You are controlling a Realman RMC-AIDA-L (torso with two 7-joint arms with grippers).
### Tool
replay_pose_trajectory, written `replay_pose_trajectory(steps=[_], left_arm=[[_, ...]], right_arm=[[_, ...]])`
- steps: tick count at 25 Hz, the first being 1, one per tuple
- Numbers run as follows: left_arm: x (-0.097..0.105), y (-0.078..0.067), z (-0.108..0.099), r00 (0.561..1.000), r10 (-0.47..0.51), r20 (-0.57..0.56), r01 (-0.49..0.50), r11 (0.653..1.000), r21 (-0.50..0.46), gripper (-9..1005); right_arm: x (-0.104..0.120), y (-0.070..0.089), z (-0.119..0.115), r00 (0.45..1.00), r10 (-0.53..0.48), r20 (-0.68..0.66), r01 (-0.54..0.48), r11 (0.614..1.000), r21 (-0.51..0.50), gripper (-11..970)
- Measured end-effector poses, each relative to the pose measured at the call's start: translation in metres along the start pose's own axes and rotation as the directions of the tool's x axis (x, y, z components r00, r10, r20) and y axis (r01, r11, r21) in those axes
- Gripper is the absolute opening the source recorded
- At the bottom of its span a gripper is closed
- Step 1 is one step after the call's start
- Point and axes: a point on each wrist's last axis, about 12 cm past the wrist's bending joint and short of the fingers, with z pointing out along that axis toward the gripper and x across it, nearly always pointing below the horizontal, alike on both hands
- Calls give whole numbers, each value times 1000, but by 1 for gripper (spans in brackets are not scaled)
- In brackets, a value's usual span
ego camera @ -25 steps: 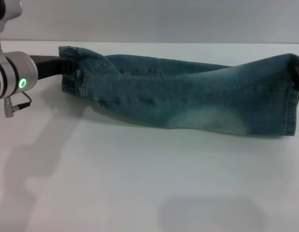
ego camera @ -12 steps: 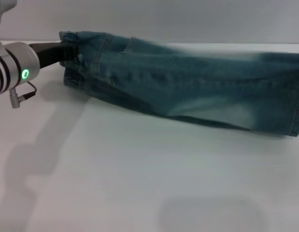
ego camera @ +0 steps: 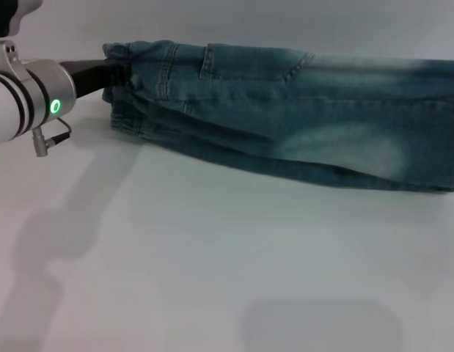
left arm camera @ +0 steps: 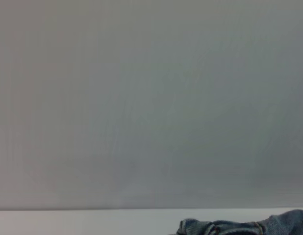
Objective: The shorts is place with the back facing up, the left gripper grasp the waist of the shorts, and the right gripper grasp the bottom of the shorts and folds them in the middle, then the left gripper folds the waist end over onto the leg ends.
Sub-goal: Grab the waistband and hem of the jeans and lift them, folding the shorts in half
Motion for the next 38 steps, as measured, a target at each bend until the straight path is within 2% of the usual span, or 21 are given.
replay_pose_trajectory(steps=[5, 9, 12, 16, 20, 21, 23, 32, 34, 38], left_arm=[[-3, -5, 7, 1000, 16, 22, -16, 1000, 10, 185], [1, -19, 16, 986, 109, 130, -113, 993, 24, 190], [8, -26, 24, 964, 150, 221, -159, 987, 22, 194], [5, -29, 37, 960, 167, 226, -176, 984, 19, 199], [4, -30, 41, 957, 180, 228, -189, 982, 17, 204], [4, -31, 43, 957, 183, 224, -192, 981, 17, 425], [5, -30, 44, 959, 183, 215, -192, 981, 17, 494], [8, -28, 45, 960, 193, 202, -199, 980, 11, 849], [9, -27, 45, 963, 193, 189, -199, 980, 10, 851], [12, -17, 45, 979, 168, 111, -169, 986, -2, 855]], right_arm=[[1, -7, 9, 1000, 23, -5, -23, 1000, 6, 26], [3, -16, 23, 999, 21, -23, -21, 1000, 5, 29], [8, -25, 34, 998, -39, -40, 39, 999, 19, 31], [15, -28, 43, 992, -117, -54, 118, 993, 20, 103], [15, -30, 41, 990, -134, -41, 134, 991, 12, 174], [15, -30, 40, 990, -132, -38, 133, 991, 11, 192], [17, -30, 37, 992, -124, -33, 124, 992, -4, 228], [37, -16, 28, 993, -112, -33, 106, 984, -146, 545], [38, -14, 27, 993, -110, -30, 104, 982, -160, 603], [41, -3, 20, 989, -147, 16, 147, 959, -241, 597]])
